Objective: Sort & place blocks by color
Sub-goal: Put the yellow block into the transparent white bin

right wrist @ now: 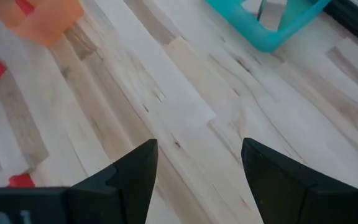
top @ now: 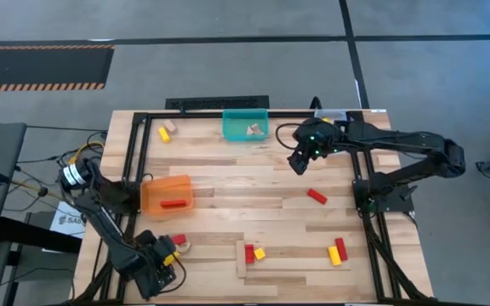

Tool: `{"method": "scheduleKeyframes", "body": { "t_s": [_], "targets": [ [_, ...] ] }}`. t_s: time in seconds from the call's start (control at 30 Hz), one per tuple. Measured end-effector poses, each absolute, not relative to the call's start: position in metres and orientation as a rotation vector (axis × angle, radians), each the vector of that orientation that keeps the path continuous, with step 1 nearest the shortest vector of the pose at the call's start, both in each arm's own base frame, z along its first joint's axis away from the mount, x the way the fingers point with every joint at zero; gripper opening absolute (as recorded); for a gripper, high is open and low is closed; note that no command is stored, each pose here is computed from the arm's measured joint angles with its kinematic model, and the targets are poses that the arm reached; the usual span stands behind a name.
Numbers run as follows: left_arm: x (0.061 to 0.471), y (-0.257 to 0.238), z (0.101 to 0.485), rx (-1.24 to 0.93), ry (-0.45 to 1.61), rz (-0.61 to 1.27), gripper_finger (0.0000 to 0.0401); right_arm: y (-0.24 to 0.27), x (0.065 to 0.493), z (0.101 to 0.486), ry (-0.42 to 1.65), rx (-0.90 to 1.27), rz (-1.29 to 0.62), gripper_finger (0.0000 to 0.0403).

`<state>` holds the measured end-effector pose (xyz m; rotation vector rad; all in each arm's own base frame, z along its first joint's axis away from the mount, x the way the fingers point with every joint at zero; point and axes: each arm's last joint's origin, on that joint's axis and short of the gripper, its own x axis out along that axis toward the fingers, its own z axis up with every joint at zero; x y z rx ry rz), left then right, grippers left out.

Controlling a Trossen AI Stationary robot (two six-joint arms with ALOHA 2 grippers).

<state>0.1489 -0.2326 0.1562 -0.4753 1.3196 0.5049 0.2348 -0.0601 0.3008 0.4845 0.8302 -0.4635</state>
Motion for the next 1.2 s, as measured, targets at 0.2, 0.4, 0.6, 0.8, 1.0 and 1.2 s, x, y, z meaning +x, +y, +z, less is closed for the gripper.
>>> {"method": "scheduleKeyframes", "body": {
  "t_s": [0.2,0.4,0.6,0.8,1.0,1.2],
  "targets": [
    [0.158,-0.235,0.141,-0.519,1.393,0.533,0.0312,-0.060,0.236,0.300,0.834,0.484,-0.463,0.0253],
    [0.163,-0.233,0.140,-0.554,1.392,0.568,0.0238,-0.060,0.236,0.300,0.833,0.482,-0.462,0.0253],
    [0.167,-0.230,0.141,-0.537,1.408,0.551,0.0113,-0.060,0.236,0.300,0.833,0.474,-0.459,0.0253],
    [0.167,-0.223,0.158,-0.458,1.316,0.452,0.0100,-0.060,0.236,0.300,0.835,0.467,-0.456,0.0253],
    [0.174,-0.222,0.175,-0.291,1.197,0.232,0.0100,-0.060,0.236,0.300,0.835,0.466,-0.455,0.0253],
    [0.199,-0.199,0.180,-0.139,1.180,0.177,0.0100,-0.060,0.236,0.300,0.835,0.465,-0.455,0.0253]
  ]
}}
